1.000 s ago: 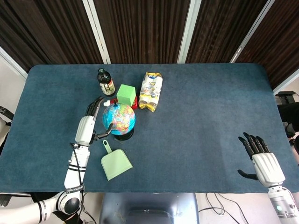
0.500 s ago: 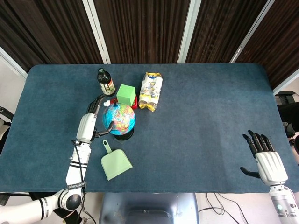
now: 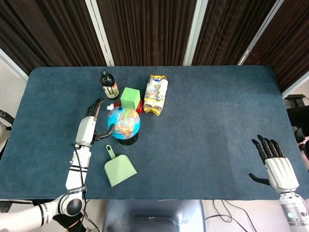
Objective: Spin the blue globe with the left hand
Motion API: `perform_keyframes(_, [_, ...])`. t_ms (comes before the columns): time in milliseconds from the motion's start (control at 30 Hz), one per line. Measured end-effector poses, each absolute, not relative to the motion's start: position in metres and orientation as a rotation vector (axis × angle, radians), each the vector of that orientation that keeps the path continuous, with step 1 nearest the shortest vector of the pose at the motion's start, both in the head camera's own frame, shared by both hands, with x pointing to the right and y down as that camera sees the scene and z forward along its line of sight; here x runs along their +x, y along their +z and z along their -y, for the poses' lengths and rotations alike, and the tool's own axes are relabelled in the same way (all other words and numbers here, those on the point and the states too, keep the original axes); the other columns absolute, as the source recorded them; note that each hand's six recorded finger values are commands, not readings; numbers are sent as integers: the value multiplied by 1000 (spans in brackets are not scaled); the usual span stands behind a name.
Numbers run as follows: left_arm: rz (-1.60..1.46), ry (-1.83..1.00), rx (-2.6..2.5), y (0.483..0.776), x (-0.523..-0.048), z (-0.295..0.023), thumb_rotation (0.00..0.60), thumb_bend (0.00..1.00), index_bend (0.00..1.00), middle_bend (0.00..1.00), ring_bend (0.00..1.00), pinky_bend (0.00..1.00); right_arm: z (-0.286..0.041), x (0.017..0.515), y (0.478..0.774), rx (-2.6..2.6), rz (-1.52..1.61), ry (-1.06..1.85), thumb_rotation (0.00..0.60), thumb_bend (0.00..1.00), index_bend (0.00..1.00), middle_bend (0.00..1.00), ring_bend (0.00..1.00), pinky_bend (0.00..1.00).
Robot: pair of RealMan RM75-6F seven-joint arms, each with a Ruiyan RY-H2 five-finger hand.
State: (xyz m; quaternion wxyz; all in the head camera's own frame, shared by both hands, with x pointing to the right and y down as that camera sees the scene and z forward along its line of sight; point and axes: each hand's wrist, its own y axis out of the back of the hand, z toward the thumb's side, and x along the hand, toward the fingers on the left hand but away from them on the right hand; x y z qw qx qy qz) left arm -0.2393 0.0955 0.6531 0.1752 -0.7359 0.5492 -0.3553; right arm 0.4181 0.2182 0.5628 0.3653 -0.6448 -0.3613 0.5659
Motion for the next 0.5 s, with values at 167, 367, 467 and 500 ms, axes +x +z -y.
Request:
perform_keyframes(167, [-1554, -1016, -2078, 657, -238, -90, 600, 363, 0, 0, 0, 0, -218, 418, 563, -1658, 928, 1456, 600, 155, 0, 0, 0, 0])
perform_keyframes(367, [-1553, -1053, -2051, 671, -239, -72, 600, 365, 0, 0, 0, 0, -219, 418, 561, -1654, 933, 1452, 600, 155, 0, 0, 0, 0])
perform_keyframes(467, [-1557, -1066, -2045, 675, -242, -69, 600, 366, 0, 0, 0, 0, -219, 418, 561, -1654, 934, 1449, 600, 154, 0, 0, 0, 0])
perform_keyframes(500, [-1561, -1069, -2045, 676, -243, -68, 600, 367, 0, 0, 0, 0, -219, 418, 560, -1654, 934, 1449, 600, 155, 0, 0, 0, 0])
